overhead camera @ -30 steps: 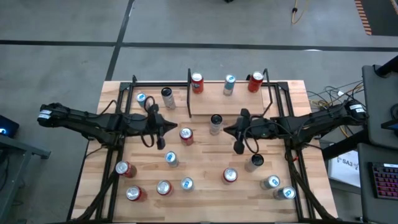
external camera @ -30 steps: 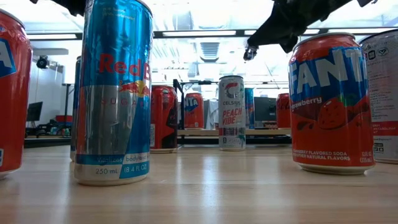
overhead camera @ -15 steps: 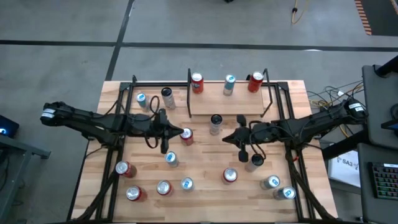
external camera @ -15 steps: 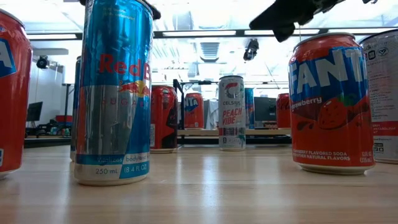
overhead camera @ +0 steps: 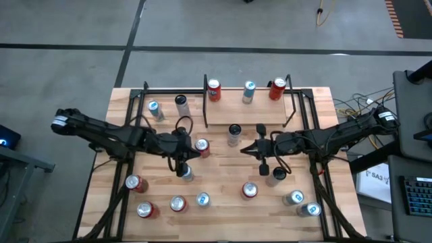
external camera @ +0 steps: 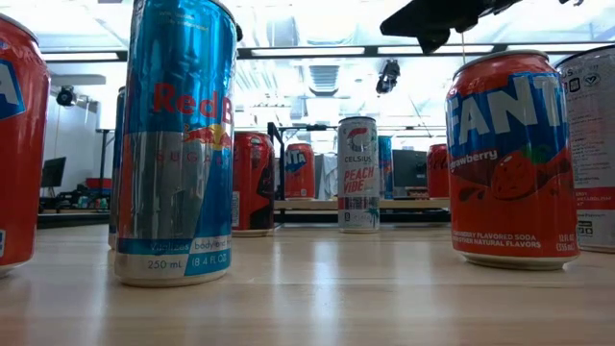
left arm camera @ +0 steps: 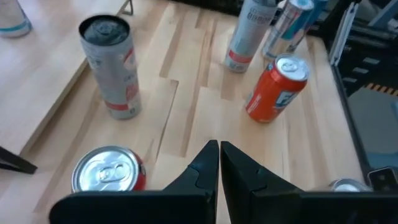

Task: Place canned beverage on shelf
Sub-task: Put the blue soda can on the shelf

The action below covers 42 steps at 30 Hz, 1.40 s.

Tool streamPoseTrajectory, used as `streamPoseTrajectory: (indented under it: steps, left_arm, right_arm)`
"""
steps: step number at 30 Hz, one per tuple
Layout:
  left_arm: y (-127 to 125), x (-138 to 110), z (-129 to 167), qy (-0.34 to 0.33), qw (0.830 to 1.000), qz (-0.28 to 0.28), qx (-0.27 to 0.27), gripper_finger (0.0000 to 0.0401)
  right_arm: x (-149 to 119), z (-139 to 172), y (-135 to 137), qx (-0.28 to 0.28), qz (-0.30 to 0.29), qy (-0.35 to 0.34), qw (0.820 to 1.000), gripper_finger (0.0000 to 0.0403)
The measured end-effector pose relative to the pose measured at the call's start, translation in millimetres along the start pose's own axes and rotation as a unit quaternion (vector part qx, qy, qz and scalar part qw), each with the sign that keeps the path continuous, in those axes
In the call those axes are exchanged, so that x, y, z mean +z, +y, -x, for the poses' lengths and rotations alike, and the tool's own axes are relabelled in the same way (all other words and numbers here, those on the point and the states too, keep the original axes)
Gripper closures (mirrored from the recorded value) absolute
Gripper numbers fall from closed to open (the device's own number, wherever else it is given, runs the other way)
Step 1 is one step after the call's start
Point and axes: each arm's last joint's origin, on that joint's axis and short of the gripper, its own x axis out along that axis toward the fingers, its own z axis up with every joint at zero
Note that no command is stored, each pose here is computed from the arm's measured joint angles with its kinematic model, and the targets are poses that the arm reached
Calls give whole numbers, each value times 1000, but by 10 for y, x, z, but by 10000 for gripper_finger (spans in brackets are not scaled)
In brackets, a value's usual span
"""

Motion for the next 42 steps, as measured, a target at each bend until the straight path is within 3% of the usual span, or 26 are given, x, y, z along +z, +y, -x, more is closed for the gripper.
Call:
streamPoseTrajectory:
  steps: [18,23,28,33,42]
  left_arm:
    - [-6,-74,-175,32,999,-11,15,401]
    - [-5,-71,-169,31,999,-10,14,381]
    - [11,-80,-167,30,999,-14,37,329]
    - [51,-118,-161,42,996,-21,77,247]
    - [-68,-43,-19,86,995,-29,30,110]
  right_arm:
    - [37,-2,-21,-3,5,5,1000,394]
    - [38,-1,-21,-2,8,5,1000,394]
    - [38,-1,-21,-3,13,5,1000,394]
    - [37,-1,-21,-3,13,6,1000,394]
    - [21,-1,-19,-2,14,13,1000,394]
